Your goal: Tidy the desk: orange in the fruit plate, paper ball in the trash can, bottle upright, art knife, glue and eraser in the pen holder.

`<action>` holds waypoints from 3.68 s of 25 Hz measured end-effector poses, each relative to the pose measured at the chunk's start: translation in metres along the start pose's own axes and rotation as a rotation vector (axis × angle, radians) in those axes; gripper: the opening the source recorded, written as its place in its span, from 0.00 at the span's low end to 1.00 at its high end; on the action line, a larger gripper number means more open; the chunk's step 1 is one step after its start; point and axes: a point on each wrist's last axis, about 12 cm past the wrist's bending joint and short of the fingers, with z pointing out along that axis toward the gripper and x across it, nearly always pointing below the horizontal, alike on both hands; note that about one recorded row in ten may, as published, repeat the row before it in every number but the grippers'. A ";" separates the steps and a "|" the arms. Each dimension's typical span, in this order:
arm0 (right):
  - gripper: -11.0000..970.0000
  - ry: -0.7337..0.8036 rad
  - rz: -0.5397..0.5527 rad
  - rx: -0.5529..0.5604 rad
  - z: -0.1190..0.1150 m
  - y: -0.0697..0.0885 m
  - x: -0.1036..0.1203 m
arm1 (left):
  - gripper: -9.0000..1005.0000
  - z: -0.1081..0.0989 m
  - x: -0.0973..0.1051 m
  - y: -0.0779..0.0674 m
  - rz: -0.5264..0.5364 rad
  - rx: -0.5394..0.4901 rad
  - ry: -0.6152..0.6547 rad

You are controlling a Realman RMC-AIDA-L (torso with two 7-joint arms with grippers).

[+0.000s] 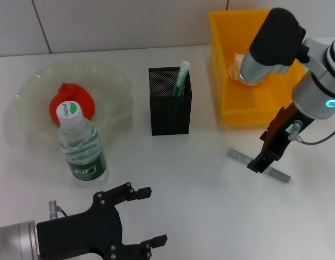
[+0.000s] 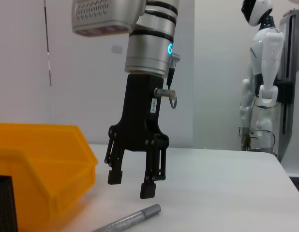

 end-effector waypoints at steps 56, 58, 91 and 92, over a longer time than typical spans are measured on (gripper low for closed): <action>0.39 0.035 0.092 0.013 0.045 -0.010 -0.012 | 0.86 0.000 0.009 -0.005 -0.009 0.004 0.011; 0.38 0.037 0.088 0.012 0.045 -0.009 -0.013 | 0.86 0.000 0.009 -0.005 -0.009 0.004 0.011; 0.15 -0.014 0.079 -0.043 0.035 -0.003 -0.018 | 0.86 0.000 0.008 -0.005 0.000 0.010 0.006; 0.15 -0.032 0.079 -0.058 0.031 -0.003 -0.019 | 0.86 0.000 0.008 -0.005 0.000 0.010 0.006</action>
